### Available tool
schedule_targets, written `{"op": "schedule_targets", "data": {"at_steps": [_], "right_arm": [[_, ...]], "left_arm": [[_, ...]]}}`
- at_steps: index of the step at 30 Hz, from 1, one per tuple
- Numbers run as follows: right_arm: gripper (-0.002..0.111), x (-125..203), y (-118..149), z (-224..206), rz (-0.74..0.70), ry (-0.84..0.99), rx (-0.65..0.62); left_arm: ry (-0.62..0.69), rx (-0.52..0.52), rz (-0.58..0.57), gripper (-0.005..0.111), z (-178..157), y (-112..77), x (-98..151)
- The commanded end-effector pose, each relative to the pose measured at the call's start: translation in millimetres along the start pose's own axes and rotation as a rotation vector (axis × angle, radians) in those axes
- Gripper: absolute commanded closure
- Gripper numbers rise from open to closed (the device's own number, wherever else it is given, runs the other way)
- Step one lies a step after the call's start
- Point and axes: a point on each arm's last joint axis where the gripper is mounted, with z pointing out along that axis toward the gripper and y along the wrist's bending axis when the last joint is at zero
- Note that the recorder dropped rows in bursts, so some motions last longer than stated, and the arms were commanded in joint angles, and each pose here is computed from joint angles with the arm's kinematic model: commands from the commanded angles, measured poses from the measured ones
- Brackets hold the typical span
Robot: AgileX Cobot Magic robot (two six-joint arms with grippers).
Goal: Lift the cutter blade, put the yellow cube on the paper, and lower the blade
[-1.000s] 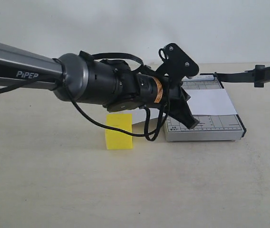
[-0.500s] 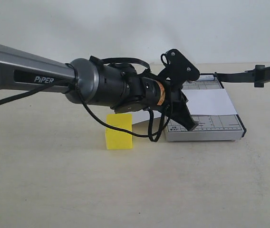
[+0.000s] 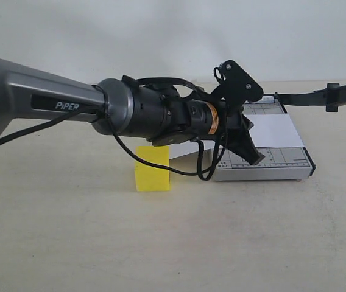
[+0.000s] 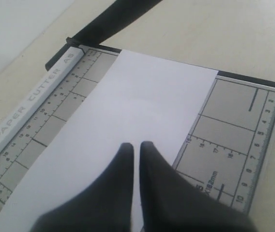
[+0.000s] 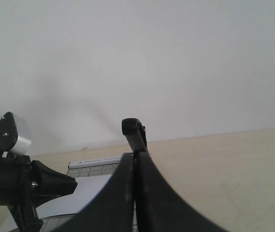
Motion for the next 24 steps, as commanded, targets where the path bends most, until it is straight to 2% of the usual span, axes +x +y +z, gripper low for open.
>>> {"op": "schedule_targets", "data": {"at_steps": [1,24], "right_arm": [[0.108,0.8,-0.3,-0.6,-0.004,-0.003,0.001],[0.108,0.8,-0.3,-0.6,-0.004,-0.003,0.001]], "left_arm": [[-0.032,0.009,0.001,0.102,9.8,-4.5,-5.3],[0.002,0.016,0.052,0.102,48.4,-14.9,14.8]]}}
